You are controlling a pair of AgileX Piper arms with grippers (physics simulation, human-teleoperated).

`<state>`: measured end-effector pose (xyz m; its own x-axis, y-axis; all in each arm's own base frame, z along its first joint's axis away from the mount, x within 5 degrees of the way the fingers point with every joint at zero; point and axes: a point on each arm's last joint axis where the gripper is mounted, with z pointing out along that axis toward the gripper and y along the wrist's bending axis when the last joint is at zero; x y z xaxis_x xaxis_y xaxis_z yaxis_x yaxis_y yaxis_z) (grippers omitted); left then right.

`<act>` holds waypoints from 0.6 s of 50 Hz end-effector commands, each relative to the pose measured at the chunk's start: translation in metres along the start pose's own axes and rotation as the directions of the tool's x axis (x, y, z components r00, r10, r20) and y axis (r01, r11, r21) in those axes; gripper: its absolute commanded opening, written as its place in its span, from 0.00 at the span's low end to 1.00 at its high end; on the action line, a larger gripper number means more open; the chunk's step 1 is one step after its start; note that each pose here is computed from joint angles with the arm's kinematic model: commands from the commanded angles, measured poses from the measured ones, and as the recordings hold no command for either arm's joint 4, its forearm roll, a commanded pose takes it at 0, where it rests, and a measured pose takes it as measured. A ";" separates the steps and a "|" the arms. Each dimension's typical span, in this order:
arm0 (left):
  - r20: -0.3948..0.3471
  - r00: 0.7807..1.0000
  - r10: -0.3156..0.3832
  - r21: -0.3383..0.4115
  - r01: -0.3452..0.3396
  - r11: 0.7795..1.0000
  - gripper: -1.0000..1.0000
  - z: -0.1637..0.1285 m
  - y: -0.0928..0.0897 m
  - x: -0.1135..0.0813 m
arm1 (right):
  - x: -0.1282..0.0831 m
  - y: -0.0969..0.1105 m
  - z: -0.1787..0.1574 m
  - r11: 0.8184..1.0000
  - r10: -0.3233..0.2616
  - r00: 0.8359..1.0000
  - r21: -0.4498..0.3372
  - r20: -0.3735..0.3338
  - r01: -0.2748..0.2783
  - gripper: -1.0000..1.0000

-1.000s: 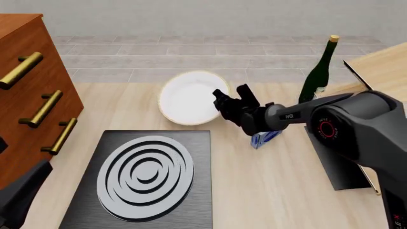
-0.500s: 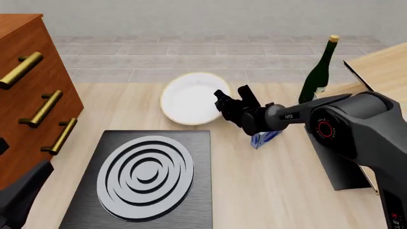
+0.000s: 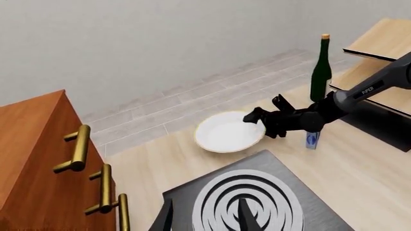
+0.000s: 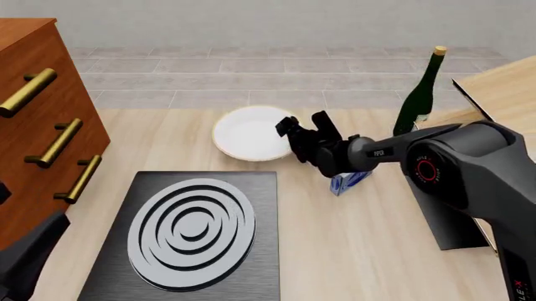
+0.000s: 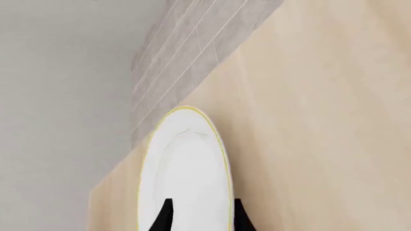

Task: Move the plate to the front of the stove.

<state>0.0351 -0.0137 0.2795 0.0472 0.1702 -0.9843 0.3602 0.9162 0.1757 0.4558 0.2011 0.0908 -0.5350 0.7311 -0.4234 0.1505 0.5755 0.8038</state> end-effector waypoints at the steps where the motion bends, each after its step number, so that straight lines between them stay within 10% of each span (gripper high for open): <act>1: 0.002 1.000 0.000 -0.003 0.000 1.000 1.00 -0.001 0.000 0.001 | 0.001 -0.010 0.004 1.000 -0.016 1.000 0.023 -0.005 0.016 1.00; 30: 0.012 1.000 -0.002 -0.010 0.002 1.000 1.00 -0.006 0.000 0.000 | -0.058 -0.011 -0.019 0.985 -0.139 0.989 0.109 0.047 0.133 1.00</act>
<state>0.0310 -0.0119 0.2790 0.0548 0.1655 -0.9847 0.3531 0.9192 0.1741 0.4673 0.1608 0.1054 -0.5165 0.6865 -0.5118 0.1678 0.6673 0.7257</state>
